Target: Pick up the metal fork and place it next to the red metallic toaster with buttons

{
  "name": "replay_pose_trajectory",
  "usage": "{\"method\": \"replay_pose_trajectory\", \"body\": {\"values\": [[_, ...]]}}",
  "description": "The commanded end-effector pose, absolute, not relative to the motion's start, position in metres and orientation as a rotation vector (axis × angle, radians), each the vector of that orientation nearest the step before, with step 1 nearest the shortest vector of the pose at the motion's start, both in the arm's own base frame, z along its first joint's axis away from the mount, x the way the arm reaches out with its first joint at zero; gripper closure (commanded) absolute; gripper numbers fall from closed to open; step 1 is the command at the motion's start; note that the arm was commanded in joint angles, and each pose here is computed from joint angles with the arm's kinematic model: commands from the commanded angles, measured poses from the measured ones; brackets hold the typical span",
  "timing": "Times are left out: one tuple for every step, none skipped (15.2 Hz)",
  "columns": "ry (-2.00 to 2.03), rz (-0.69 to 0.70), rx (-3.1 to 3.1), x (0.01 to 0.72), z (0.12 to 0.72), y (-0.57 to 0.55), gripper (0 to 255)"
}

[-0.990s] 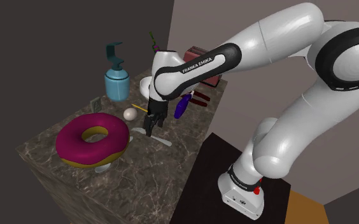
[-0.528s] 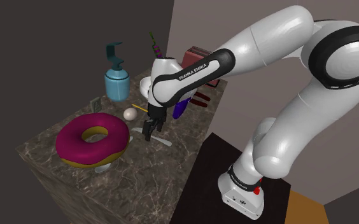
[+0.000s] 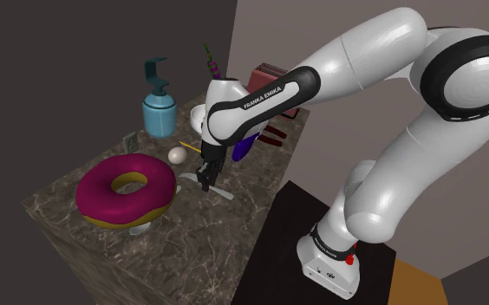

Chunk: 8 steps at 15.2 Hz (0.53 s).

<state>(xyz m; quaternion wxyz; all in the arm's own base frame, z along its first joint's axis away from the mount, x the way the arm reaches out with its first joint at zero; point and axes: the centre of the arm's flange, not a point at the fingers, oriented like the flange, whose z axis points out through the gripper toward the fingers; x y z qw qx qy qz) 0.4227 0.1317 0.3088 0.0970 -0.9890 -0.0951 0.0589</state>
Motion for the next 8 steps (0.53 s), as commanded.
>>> {"method": "replay_pose_trajectory", "body": {"values": [[-0.280,0.176,-2.929,0.4226,0.3081,0.1313,255],[-0.280,0.176,-2.929,0.4227,0.3081,0.1312,255],[-0.280,0.176,-2.929,0.4228,0.3081,0.1314,255],[-0.280,0.176,-2.929,0.4226,0.3083,0.1313,255],[-0.280,0.176,-2.929,0.4227,0.3083,0.1313,255],[-0.280,0.176,-2.929,0.4226,0.3082,0.1312,255],[-0.280,0.176,-2.929,0.4226,0.3080,0.1313,255],[-0.280,0.176,-2.929,0.4226,0.3133,0.1313,255]]}}
